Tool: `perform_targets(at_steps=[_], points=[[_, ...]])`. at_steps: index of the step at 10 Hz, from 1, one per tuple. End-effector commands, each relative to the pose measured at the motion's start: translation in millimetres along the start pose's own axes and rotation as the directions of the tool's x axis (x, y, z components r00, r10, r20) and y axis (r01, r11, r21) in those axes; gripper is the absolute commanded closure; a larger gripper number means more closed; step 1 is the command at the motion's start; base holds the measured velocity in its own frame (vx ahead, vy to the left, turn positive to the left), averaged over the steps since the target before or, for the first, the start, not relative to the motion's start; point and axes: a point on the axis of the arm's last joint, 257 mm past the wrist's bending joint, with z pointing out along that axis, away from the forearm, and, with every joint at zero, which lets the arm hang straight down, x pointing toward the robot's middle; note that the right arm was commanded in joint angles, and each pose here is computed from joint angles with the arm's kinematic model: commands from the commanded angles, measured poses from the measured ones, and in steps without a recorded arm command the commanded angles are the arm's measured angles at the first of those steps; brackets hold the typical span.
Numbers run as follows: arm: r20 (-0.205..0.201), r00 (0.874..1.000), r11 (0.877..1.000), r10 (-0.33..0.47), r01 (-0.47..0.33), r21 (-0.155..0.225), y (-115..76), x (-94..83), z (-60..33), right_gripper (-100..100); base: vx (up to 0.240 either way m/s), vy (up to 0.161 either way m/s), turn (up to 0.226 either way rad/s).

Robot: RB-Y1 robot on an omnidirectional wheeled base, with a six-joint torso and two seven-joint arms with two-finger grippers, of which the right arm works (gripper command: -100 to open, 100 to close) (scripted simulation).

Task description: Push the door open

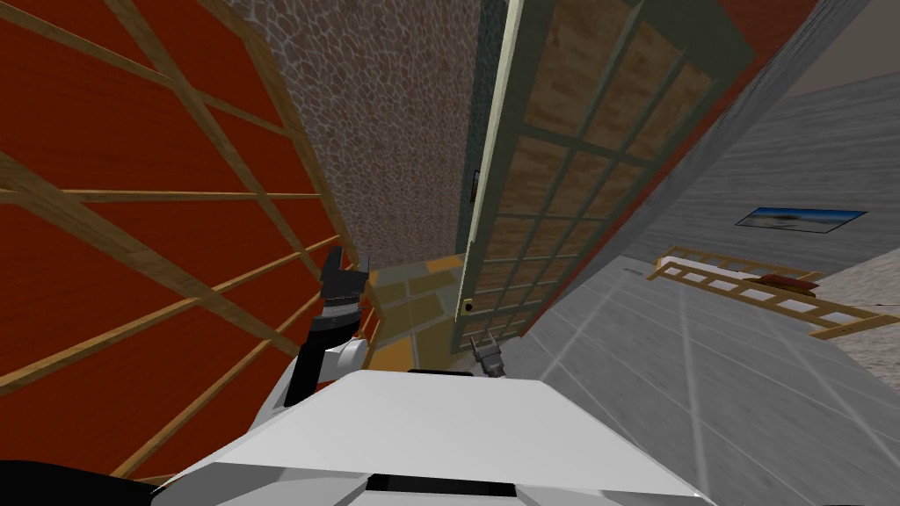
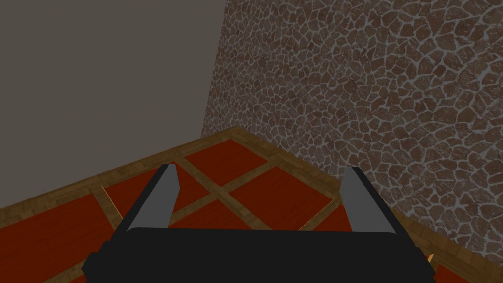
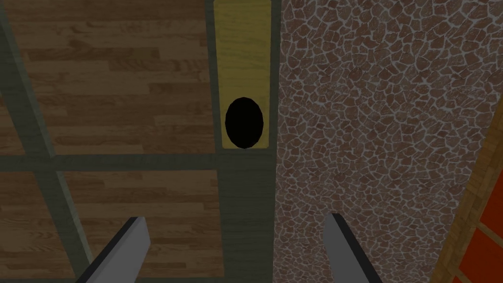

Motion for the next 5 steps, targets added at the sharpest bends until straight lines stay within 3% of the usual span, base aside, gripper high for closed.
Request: perform_targets(at_steps=[1,5], points=[[-0.003,1.0,1.0,-0.004,0.004,-0.007,-11.4,3.7,4.4,-100,0.004,0.048,0.026],[-0.005,1.0,1.0,-0.006,0.006,-0.012,-37.6,8.8,17.3,-100,0.063,0.088,0.017]])
